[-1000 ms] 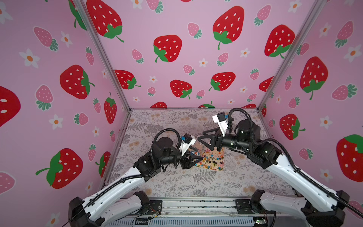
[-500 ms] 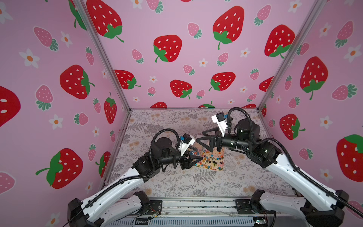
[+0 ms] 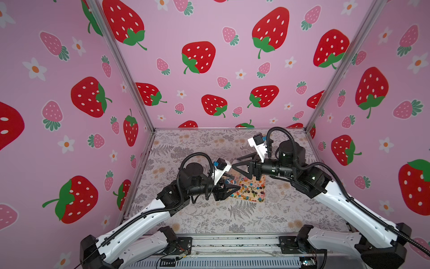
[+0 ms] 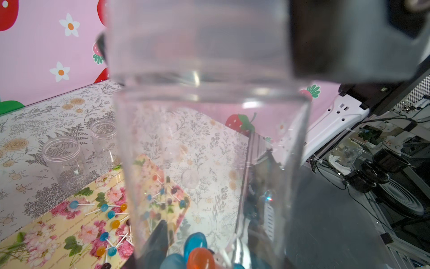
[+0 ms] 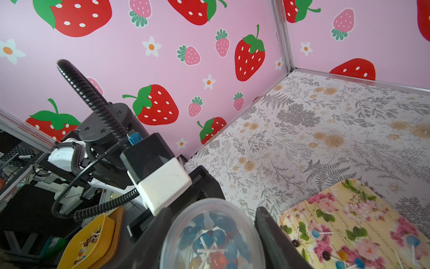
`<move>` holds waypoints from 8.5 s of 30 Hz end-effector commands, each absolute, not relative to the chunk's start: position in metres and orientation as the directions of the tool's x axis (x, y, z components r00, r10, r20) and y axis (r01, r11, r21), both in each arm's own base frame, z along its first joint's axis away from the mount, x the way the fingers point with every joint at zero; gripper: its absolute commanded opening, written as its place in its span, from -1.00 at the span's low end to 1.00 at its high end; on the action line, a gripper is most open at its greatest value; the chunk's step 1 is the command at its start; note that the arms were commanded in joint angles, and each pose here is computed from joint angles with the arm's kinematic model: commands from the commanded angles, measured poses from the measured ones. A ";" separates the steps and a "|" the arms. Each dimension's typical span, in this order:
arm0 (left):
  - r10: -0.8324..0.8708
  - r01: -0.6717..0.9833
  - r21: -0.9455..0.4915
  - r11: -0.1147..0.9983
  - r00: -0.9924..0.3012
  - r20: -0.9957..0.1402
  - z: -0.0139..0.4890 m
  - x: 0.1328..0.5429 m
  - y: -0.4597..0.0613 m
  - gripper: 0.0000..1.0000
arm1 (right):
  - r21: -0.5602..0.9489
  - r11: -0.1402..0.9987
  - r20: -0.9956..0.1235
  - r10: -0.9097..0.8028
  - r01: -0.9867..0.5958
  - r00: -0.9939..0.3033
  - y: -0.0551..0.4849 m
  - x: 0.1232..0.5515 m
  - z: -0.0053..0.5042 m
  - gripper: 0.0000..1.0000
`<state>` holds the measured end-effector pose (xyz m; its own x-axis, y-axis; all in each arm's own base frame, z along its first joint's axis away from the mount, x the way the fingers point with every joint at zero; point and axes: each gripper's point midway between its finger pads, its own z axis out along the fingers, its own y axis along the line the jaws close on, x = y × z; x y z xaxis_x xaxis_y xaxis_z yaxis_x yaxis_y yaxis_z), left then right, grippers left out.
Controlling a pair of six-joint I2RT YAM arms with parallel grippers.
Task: Pour the candies out of the jar
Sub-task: Unscrew the lid from the jar.
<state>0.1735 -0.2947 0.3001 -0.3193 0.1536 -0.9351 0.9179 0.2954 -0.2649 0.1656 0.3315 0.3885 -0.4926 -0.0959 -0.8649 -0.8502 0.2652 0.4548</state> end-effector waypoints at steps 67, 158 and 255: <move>0.125 0.934 -0.171 0.314 -0.219 -0.968 0.334 0.173 -0.287 0.02 | 0.415 0.408 -0.856 -0.126 -0.813 -0.501 0.325 0.167 0.414 0.80; 0.119 0.941 -0.189 0.282 -0.229 -0.966 0.342 0.167 -0.290 0.04 | 0.368 0.351 -0.879 -0.171 -0.861 -0.445 0.323 0.151 0.432 0.83; 0.114 0.937 -0.172 0.304 -0.215 -0.970 0.342 0.168 -0.286 0.04 | 0.336 0.338 -0.879 -0.222 -0.879 -0.422 0.335 0.154 0.436 0.75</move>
